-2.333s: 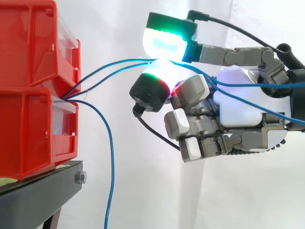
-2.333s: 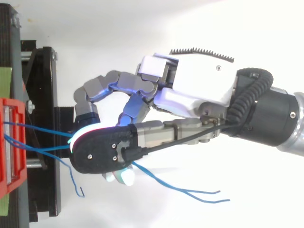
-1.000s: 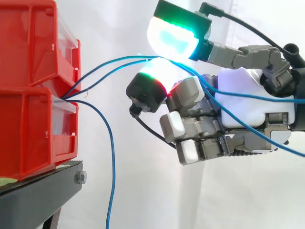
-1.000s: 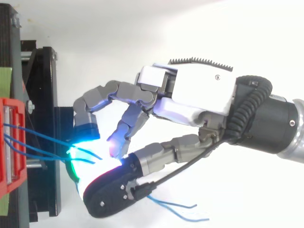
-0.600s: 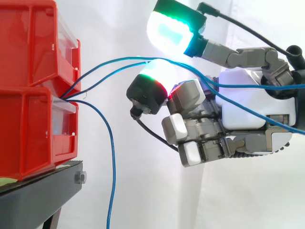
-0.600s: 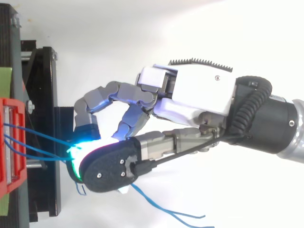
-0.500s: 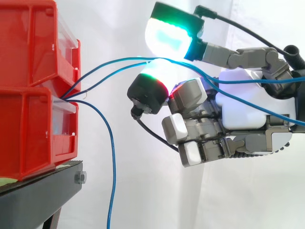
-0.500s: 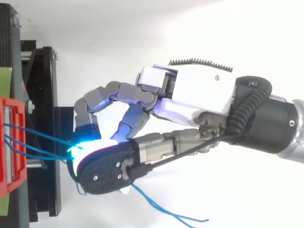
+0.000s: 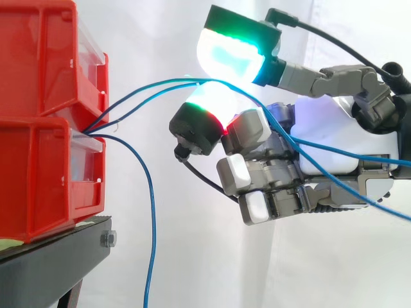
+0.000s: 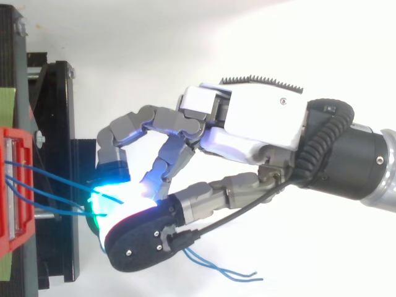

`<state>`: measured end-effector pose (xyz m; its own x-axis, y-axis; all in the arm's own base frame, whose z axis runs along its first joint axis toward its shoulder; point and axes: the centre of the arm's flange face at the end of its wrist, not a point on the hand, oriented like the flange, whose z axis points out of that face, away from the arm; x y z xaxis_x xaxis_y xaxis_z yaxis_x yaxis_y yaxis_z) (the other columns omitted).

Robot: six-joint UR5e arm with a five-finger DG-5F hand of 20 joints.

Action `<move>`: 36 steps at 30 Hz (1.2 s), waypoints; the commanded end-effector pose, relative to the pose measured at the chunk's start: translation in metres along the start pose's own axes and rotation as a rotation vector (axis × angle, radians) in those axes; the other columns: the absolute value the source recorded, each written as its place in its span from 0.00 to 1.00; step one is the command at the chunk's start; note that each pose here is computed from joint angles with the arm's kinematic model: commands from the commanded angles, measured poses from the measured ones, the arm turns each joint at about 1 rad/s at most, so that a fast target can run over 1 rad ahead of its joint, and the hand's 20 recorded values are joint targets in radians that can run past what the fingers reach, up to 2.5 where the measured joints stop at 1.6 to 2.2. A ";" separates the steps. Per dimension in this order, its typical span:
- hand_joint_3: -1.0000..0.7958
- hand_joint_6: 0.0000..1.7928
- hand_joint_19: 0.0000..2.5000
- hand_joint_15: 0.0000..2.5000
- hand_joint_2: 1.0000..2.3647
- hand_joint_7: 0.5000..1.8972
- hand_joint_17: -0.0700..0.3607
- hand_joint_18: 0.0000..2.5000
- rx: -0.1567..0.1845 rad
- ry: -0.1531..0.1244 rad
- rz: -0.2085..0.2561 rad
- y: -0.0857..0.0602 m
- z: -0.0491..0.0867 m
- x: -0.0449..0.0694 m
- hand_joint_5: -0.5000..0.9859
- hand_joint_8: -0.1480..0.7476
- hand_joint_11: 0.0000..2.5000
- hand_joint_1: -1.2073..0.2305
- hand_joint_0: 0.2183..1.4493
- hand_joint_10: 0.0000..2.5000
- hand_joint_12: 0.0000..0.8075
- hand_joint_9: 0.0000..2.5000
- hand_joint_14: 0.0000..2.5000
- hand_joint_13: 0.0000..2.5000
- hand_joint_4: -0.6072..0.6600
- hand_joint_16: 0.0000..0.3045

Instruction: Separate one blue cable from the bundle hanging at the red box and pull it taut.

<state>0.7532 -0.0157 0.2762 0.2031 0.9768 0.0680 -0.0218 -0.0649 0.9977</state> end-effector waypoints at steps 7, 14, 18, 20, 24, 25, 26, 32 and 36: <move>0.28 0.48 0.24 0.24 0.00 0.57 0.39 0.37 0.001 0.000 0.000 -0.001 0.000 0.000 0.20 0.47 0.39 0.22 0.45 0.01 0.43 0.44 0.01 0.43 0.47 0.15; 0.28 0.48 0.25 0.25 0.00 0.57 0.40 0.36 0.000 0.002 0.000 0.000 0.000 0.001 0.21 0.47 0.40 0.17 0.33 0.01 0.43 0.45 0.01 0.43 0.50 0.15; 0.28 0.48 0.23 0.25 0.00 0.55 0.42 0.36 0.001 0.000 0.000 0.000 0.000 0.000 0.21 0.48 0.40 0.14 0.24 0.01 0.44 0.44 0.01 0.42 0.52 0.16; 0.28 0.48 0.23 0.24 0.00 0.53 0.44 0.36 0.001 0.001 0.000 0.000 0.000 0.001 0.20 0.50 0.39 0.16 0.20 0.01 0.46 0.44 0.01 0.42 0.54 0.17; 0.28 0.47 0.25 0.25 0.00 0.46 0.46 0.39 0.001 0.000 0.000 0.000 0.000 0.000 0.21 0.53 0.38 0.37 0.18 0.01 0.49 0.47 0.01 0.44 0.57 0.19; 0.28 0.46 0.25 0.25 0.00 0.46 0.46 0.39 0.001 0.000 0.000 0.000 0.000 0.000 0.21 0.52 0.39 0.40 0.19 0.01 0.49 0.48 0.01 0.44 0.57 0.18; 0.28 0.45 0.27 0.25 0.00 0.47 0.44 0.38 0.001 0.000 0.000 -0.001 0.000 0.000 0.22 0.52 0.38 0.47 0.22 0.01 0.47 0.48 0.01 0.44 0.56 0.17; 0.30 0.43 0.29 0.26 0.00 0.54 0.41 0.37 0.000 0.003 0.000 0.000 0.000 0.001 0.23 0.49 0.38 0.46 0.33 0.01 0.46 0.50 0.01 0.45 0.55 0.16; 0.41 0.44 0.29 0.26 0.01 0.62 0.42 0.36 0.000 0.003 0.000 0.000 0.000 0.002 0.22 0.51 0.39 0.36 0.31 0.01 0.46 0.48 0.01 0.44 0.54 0.16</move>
<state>0.7533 -0.0146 0.2762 0.2009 0.9772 0.0682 -0.0222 -0.0651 0.9976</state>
